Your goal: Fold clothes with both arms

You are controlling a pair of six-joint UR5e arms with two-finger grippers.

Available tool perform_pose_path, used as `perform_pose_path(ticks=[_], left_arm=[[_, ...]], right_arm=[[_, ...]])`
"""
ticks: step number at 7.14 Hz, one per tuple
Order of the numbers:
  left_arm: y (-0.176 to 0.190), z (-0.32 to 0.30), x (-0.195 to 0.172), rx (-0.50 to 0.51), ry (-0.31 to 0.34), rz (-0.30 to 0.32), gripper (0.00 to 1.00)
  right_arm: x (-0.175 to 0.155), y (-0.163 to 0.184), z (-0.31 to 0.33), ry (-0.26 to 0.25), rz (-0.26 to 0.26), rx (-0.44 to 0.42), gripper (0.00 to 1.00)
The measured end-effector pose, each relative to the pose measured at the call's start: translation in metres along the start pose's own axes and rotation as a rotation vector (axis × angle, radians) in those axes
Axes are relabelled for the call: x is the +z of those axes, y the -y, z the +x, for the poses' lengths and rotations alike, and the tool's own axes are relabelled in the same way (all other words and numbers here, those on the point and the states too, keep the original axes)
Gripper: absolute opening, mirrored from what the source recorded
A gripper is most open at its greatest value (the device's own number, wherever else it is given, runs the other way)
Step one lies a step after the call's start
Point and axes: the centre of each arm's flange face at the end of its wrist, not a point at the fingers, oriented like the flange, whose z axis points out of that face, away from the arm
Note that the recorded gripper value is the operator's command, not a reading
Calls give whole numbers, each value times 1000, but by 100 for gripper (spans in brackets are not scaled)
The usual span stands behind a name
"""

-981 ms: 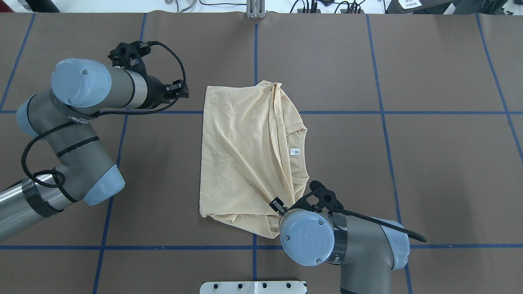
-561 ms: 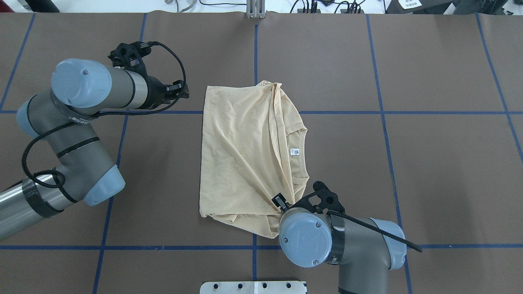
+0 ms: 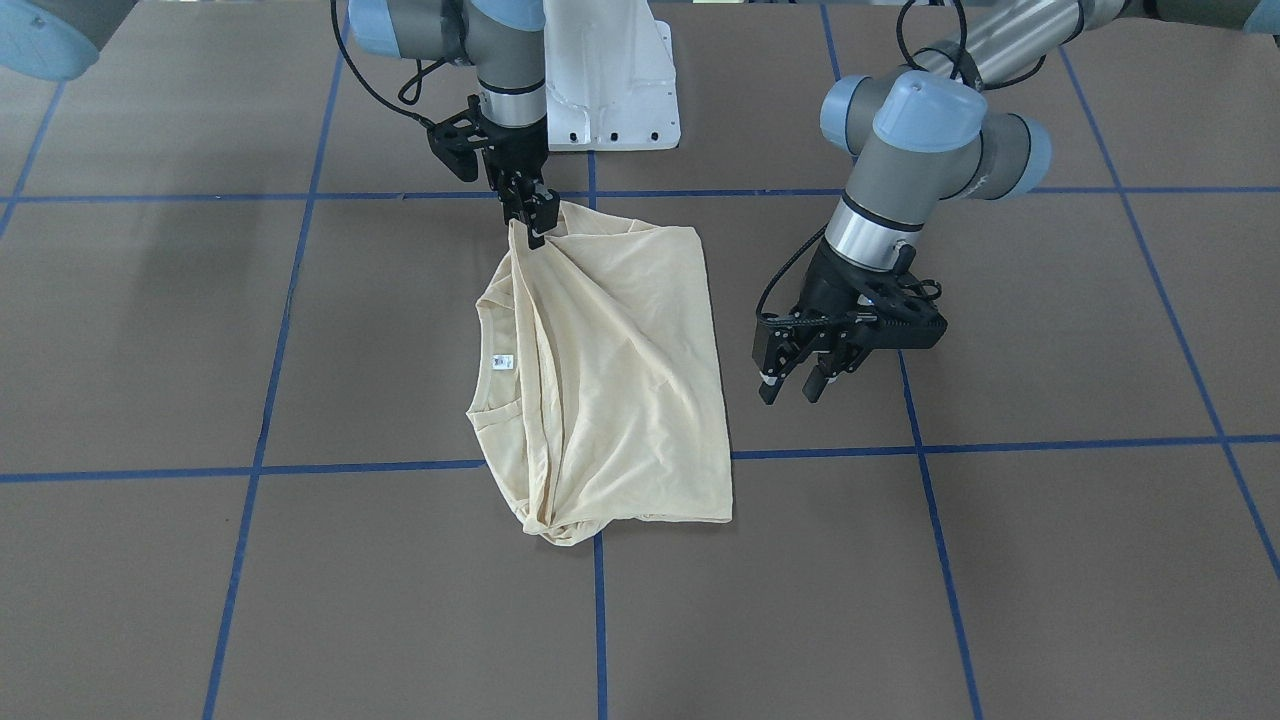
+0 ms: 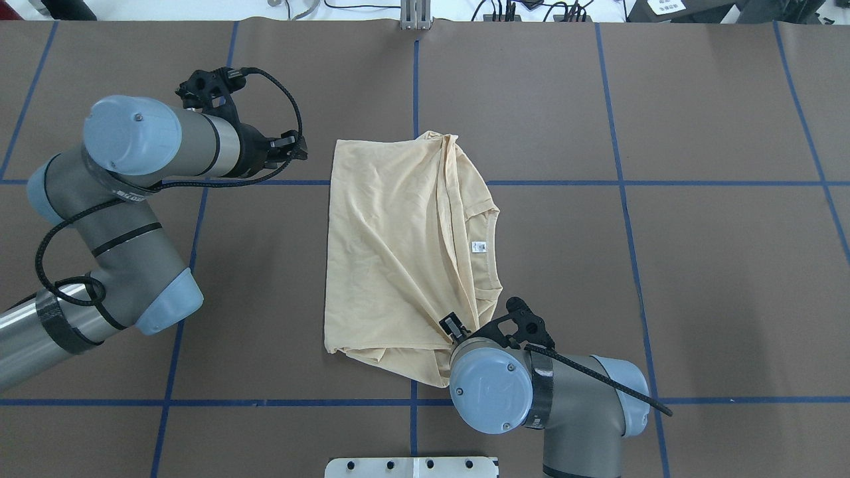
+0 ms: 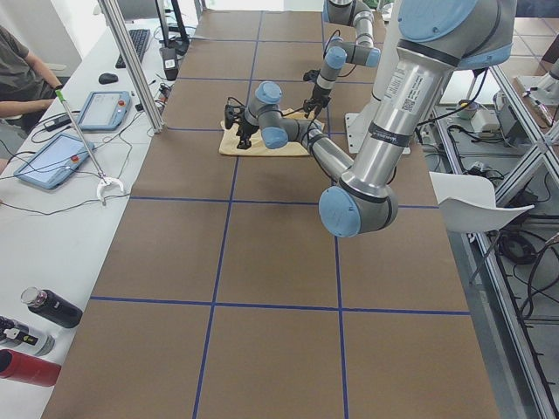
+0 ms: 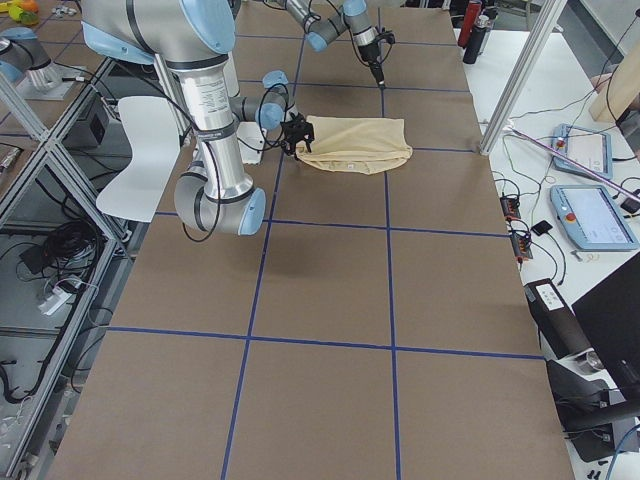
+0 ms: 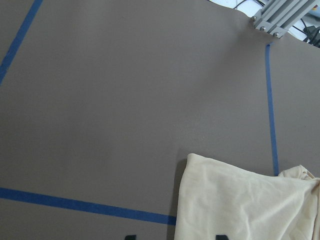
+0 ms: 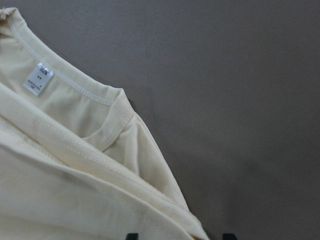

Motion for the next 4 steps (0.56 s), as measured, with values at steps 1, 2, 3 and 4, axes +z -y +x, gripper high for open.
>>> perform_pose_path(ticks=[1,2,3,4], left_arm=[[0,0,0,0,0,0,61],[0,0,0,0,-1,0,61],[0,0,0,-1,-1,0,61],[0,0,0,-1,0,0,61]], right_arm=[[0,0,0,0,0,1,55],[0,-1,-1,1,0,2,56],[1,-1,-1,1,1,2,58],[2,-1,-1,0,2,1,60]])
